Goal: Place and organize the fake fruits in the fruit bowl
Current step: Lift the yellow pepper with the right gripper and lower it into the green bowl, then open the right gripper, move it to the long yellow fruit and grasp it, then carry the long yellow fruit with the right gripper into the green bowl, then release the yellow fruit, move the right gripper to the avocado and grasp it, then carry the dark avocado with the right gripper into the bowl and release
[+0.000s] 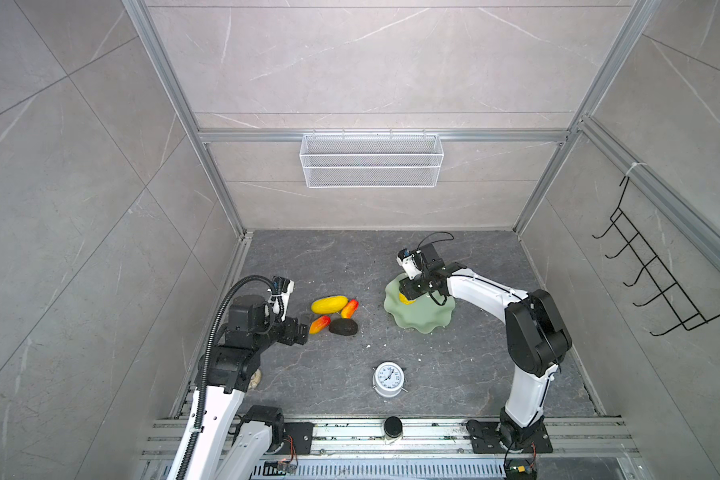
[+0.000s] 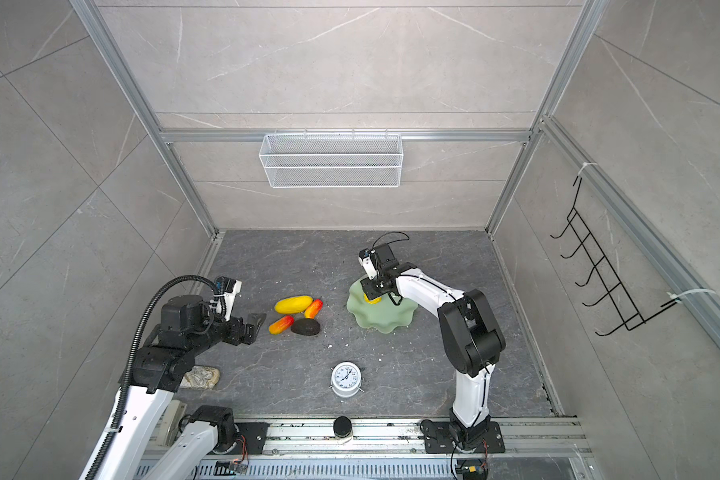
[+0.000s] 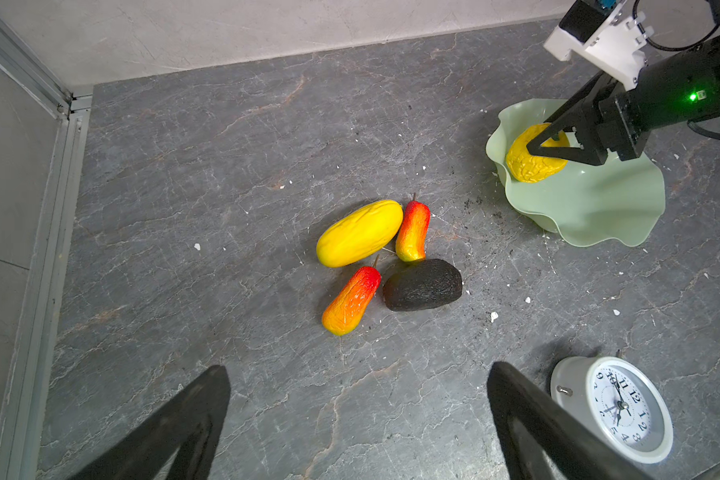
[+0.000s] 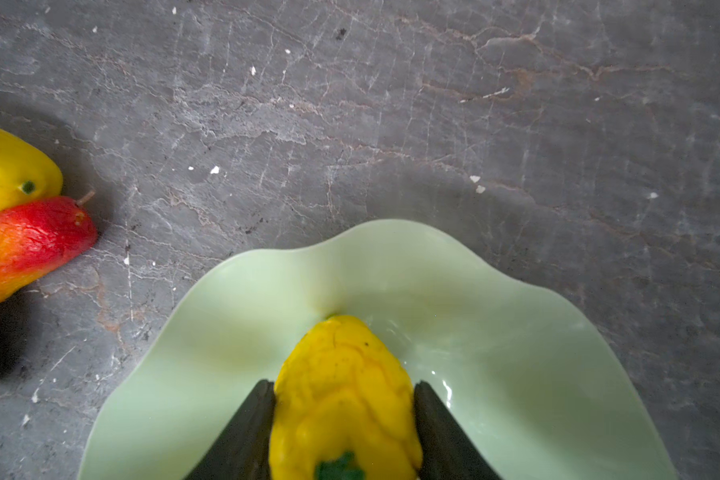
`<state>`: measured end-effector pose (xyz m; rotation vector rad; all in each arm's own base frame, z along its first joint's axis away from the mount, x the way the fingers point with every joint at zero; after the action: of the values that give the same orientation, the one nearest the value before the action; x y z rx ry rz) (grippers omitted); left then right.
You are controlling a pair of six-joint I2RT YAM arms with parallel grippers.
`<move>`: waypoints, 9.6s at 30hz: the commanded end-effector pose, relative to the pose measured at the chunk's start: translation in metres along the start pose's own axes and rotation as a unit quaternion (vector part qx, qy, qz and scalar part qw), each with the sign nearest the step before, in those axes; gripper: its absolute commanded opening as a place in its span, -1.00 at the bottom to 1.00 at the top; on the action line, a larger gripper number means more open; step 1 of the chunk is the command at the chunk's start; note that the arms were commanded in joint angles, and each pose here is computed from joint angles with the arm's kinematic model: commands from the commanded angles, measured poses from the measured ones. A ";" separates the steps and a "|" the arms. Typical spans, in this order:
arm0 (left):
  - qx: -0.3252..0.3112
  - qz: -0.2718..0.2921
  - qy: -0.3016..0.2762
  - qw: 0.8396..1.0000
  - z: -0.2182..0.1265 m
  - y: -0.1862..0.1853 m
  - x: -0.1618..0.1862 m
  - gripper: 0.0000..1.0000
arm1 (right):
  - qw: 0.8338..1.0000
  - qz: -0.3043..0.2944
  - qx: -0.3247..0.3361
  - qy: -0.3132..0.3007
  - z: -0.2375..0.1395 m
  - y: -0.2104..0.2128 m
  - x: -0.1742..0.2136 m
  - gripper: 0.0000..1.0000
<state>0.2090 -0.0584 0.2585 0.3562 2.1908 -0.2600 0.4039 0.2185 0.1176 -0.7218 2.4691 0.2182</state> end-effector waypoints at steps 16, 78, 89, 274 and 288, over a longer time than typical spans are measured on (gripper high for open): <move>-0.007 0.011 -0.018 1.000 0.000 0.003 -0.006 1.00 | 1.000 0.002 0.012 -0.006 -0.012 -0.001 0.000 0.46; 0.006 -0.051 -0.028 0.998 0.005 0.026 -0.013 1.00 | 0.929 -0.267 -0.255 0.021 0.082 0.204 -0.086 0.92; 0.010 -0.055 -0.021 0.998 0.009 0.026 -0.013 1.00 | 0.940 -0.238 -0.244 0.020 0.103 0.205 -0.085 0.72; 0.011 -0.046 -0.059 0.997 -0.010 0.018 -0.013 1.00 | 0.995 -0.066 -0.072 0.033 -0.029 0.039 0.045 -0.66; 0.012 -0.049 -0.053 0.997 -0.007 0.019 -0.012 1.00 | 0.995 -0.046 -0.071 0.052 -0.005 0.032 0.049 -0.34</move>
<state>0.2170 -0.0405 0.2677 0.2467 2.1144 -0.3424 0.3407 0.2176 0.0883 -0.9566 2.5476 0.3201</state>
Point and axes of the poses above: each gripper's point midway between its finger pads, its own z axis out along the fingers, its own y axis along the line the jaws close on, x = y × z, the point moved 4 cm from there along -z, back along the fingers, and after that the axes turned 1 degree about -z, right-handed, at the moved point
